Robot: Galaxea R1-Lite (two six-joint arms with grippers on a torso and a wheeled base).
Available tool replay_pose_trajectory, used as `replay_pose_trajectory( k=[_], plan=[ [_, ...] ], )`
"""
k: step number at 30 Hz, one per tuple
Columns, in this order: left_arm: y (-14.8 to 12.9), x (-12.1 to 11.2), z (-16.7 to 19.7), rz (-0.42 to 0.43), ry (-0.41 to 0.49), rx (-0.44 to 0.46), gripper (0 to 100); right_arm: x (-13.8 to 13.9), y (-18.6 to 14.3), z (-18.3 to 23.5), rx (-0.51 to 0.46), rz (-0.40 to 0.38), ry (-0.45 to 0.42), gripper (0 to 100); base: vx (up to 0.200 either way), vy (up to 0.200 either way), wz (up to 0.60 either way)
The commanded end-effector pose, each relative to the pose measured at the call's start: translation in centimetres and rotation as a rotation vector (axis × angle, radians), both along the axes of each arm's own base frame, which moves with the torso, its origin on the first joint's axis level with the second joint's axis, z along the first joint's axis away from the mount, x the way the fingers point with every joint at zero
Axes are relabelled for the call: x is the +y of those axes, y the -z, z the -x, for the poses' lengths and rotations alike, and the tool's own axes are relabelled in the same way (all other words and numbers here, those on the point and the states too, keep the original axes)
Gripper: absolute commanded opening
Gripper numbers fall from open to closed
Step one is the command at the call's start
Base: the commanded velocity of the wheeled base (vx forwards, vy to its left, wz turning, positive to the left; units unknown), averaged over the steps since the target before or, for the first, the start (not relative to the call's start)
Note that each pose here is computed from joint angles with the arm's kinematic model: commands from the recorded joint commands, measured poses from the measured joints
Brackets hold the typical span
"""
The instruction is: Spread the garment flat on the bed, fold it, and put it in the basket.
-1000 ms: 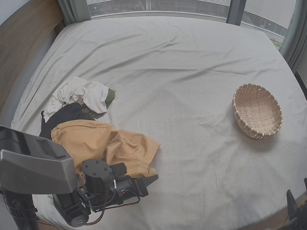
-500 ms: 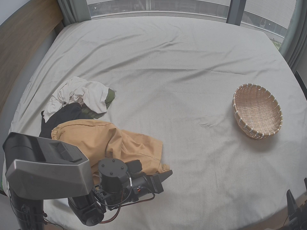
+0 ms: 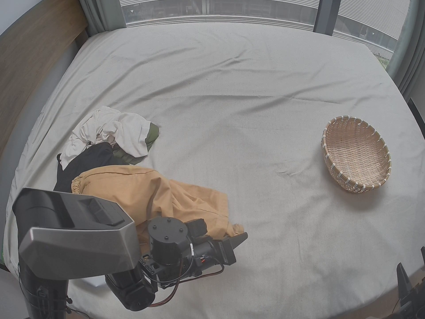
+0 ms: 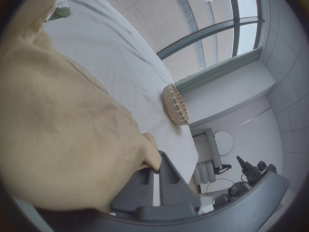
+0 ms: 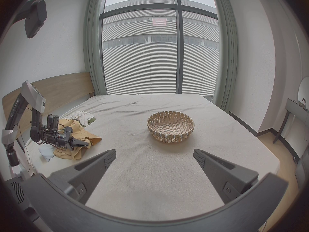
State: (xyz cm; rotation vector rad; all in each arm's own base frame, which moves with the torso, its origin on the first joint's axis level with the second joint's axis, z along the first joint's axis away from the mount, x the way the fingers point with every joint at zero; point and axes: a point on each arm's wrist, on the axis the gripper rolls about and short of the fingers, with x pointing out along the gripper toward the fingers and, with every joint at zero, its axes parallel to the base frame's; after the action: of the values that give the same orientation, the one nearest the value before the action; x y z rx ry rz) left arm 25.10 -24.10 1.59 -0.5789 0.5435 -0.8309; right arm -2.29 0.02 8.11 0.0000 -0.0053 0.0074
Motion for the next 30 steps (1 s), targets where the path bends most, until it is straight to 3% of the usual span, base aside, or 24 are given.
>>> replay_pose_trajectory(
  k=[1, 8, 17, 30],
  plan=[
    [0.5, 0.7, -0.7, -0.012, -0.030, 0.005, 100, 0.0, 0.5, 0.0, 0.001, 0.000, 0.000, 100, 0.000, 0.000, 0.00],
    [-1.9, 1.6, 1.4, 0.000, -0.075, -0.029, 100, 0.0, 0.5, 0.0, 0.001, 0.000, 0.000, 100, 0.000, 0.000, 0.00],
    [-4.9, 5.3, 5.2, -0.002, -0.081, -0.026, 100, 0.0, 0.5, 0.0, 0.001, 0.000, 0.000, 100, 0.000, 0.000, 0.00],
    [-3.3, 7.6, 6.0, -0.104, -0.152, 0.034, 100, 0.0, 0.5, 0.0, 0.001, 0.000, 0.000, 100, 0.000, 0.000, 0.00]
  ],
)
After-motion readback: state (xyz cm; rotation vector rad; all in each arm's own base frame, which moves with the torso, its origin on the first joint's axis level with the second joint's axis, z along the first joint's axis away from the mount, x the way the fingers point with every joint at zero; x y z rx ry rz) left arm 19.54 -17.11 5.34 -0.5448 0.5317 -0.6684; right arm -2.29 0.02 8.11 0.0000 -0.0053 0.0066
